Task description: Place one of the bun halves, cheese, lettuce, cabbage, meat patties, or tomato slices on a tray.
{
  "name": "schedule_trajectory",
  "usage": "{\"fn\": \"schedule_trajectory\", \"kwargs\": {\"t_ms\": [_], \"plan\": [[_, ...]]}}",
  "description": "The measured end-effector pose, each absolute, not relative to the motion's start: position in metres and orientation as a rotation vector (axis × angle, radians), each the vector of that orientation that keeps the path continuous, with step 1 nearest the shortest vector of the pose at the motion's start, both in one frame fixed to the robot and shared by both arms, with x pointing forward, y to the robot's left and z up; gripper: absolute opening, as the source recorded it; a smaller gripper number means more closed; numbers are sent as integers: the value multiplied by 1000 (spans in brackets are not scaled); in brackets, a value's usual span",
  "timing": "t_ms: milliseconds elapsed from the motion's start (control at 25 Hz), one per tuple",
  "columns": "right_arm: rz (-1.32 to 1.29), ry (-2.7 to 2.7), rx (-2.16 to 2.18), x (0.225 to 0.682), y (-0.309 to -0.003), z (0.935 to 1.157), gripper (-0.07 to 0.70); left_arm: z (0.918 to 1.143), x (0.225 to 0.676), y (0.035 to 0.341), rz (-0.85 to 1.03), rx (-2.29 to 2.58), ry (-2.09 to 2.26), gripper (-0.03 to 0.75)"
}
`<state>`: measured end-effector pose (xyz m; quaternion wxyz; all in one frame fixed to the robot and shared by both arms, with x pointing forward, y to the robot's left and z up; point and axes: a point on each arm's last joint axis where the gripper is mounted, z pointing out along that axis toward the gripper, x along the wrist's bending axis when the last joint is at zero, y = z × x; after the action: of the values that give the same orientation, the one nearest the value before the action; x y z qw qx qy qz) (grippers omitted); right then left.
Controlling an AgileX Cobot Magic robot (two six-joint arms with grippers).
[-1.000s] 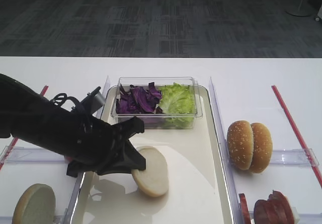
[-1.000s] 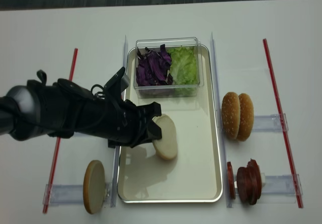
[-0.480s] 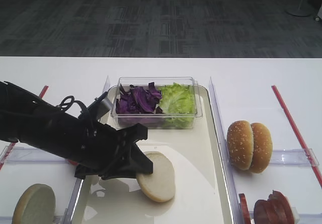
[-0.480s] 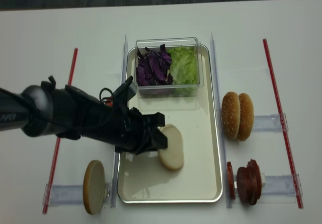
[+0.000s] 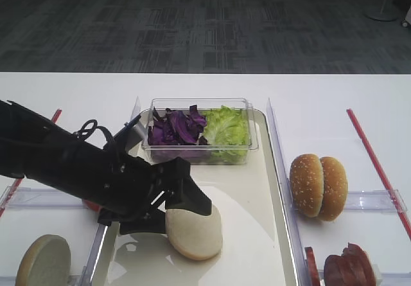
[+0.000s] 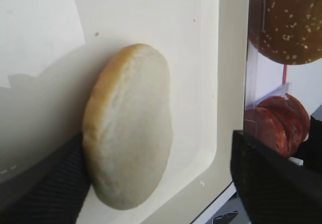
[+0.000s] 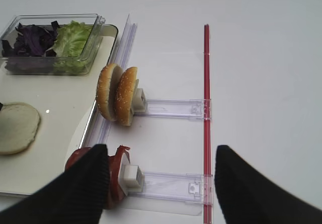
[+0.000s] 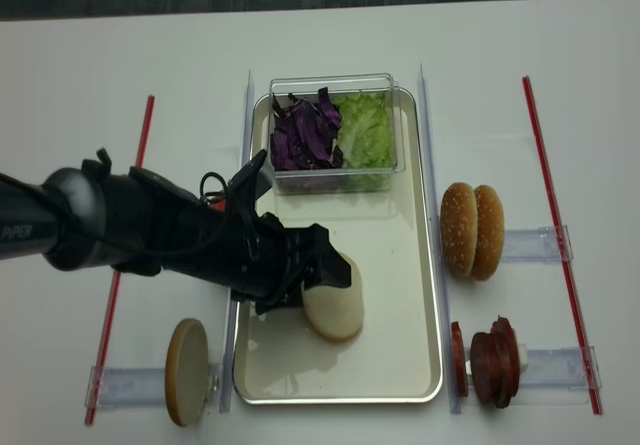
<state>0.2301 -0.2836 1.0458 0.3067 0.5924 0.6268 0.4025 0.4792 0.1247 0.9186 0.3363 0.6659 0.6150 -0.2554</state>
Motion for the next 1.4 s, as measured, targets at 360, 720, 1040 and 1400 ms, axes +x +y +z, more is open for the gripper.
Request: {"fn": "schedule_trajectory", "kwargs": {"t_ms": [360,720,1040,1400], "plan": [[1065,1658,1567,230,-284,1046,482,924,484,126,-660,1866,1628,529],[1065,1658,1567,230,-284,1046,482,927,489,129,-627,1976,1666,529],[1065,1658,1567,230,-284,1046,482,930,484,134,-630,2058,1674,529],[1065,1658,1567,230,-284,1046,482,983,481,148,-427,2200,1607,526]]}}
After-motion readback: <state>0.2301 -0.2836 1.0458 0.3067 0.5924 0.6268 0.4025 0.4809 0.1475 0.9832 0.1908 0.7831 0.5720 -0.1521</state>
